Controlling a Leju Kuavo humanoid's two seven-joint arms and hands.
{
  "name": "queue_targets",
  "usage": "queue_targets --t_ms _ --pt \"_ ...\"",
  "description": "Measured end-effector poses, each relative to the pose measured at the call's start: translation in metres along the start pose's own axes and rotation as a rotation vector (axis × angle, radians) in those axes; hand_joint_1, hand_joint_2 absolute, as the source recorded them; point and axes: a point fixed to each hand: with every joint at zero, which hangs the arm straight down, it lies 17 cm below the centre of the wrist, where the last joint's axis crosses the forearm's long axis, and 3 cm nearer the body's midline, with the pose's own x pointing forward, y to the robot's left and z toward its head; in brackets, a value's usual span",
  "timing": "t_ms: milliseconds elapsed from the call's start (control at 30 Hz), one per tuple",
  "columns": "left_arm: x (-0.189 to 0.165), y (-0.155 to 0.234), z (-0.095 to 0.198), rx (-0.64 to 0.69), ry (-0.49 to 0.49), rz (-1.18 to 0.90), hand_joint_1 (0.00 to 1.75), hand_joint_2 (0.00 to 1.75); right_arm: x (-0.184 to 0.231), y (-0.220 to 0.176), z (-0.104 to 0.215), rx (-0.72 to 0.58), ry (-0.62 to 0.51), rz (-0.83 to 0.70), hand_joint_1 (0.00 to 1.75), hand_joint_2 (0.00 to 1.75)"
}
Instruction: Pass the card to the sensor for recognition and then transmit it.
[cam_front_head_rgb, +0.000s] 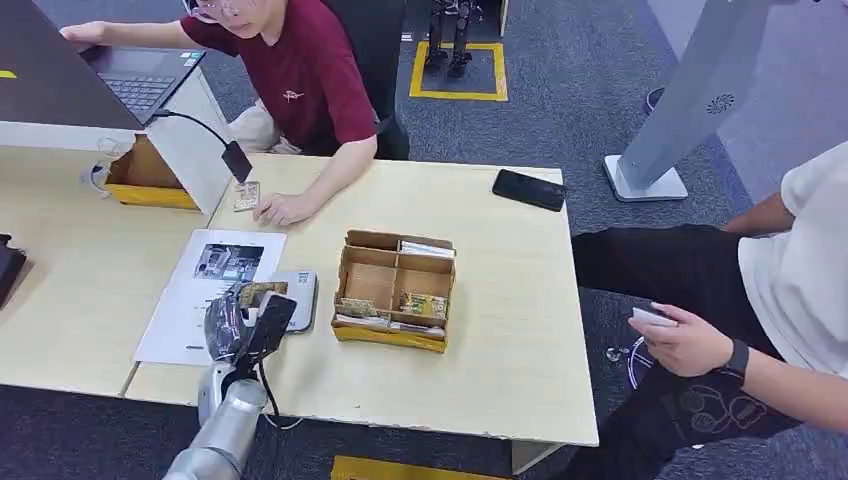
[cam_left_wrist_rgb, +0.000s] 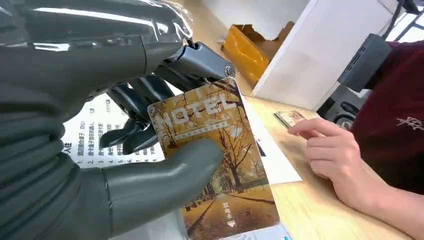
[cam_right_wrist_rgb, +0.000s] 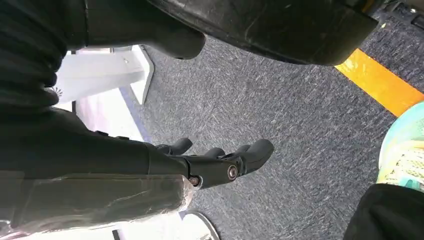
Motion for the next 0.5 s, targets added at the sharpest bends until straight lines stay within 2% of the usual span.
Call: queue_targets --t_ms 500 --pt "0.009 -0.013 0.006 -0.037 -0.026 -0.063 1.75 1.75 0.000 0.000 0.000 0.002 -0.001 0.000 0.00 1.75"
